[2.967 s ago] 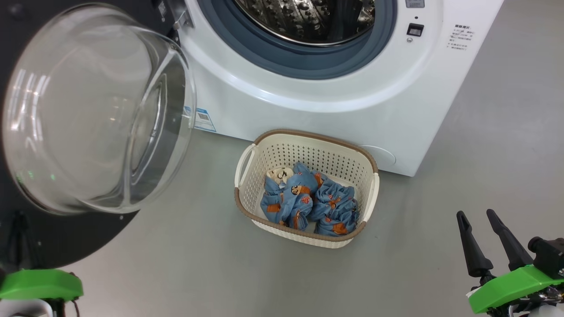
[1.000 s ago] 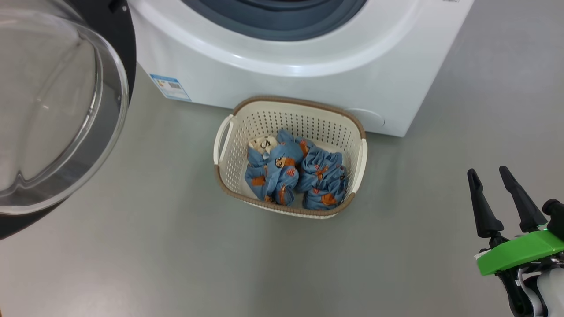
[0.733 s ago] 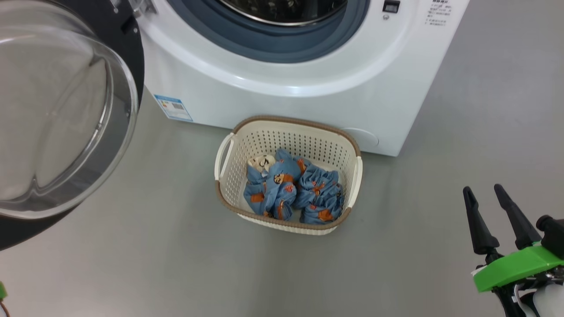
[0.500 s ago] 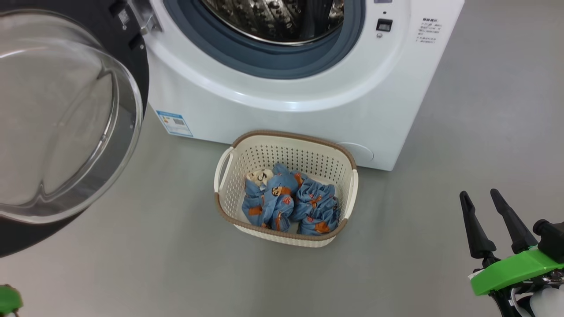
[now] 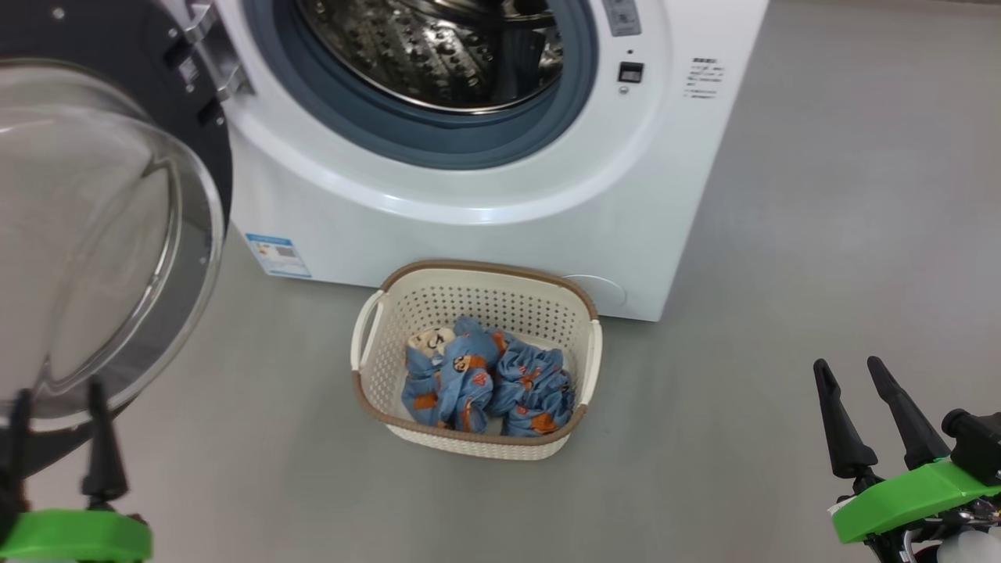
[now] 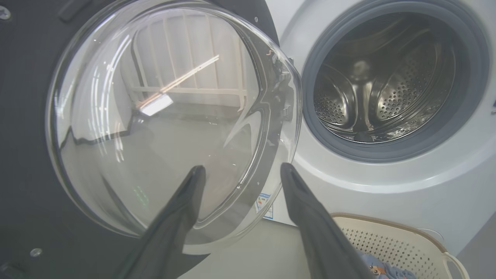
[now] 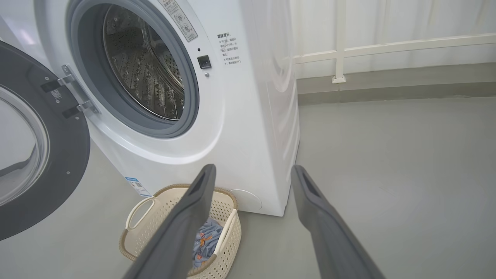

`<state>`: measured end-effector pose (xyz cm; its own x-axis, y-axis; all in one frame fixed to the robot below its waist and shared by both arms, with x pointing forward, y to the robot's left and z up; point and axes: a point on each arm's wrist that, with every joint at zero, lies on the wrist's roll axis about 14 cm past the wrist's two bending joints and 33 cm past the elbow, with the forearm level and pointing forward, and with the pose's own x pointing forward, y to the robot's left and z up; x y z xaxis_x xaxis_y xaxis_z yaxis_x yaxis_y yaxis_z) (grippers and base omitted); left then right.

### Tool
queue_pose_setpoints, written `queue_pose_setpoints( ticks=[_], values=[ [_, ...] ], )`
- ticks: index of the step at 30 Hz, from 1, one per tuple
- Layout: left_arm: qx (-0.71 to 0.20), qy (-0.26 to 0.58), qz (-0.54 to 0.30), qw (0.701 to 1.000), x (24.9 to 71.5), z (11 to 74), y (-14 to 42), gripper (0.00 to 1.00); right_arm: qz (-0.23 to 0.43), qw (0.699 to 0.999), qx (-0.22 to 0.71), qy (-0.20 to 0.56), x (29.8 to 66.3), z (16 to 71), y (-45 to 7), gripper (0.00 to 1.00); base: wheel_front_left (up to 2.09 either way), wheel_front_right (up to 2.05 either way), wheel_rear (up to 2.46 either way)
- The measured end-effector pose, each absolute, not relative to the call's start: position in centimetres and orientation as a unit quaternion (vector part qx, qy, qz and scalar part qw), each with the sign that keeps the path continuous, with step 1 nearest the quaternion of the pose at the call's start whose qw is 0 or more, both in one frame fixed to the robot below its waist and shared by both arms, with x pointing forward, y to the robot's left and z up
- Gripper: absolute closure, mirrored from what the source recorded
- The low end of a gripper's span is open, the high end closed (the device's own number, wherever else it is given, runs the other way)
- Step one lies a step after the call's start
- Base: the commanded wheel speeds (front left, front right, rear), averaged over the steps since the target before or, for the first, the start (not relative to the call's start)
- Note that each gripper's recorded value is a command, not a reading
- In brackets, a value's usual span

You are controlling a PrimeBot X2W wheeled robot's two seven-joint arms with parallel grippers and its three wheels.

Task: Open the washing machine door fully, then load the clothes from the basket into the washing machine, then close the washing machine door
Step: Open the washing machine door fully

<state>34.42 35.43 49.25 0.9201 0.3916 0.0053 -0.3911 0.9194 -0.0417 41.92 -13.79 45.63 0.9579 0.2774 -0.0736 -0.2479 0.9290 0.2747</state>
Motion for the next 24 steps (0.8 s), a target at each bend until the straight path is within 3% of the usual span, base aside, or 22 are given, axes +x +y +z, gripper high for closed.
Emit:
queue_pose_setpoints(
  ticks=[24],
  values=[
    [-0.048,-0.013,0.003,0.999,40.3,49.0,21.9,0.00,0.036,0.989,0.137,0.045,38.2,45.9,-20.3,0.00,0.00,0.00,0.00]
  ],
)
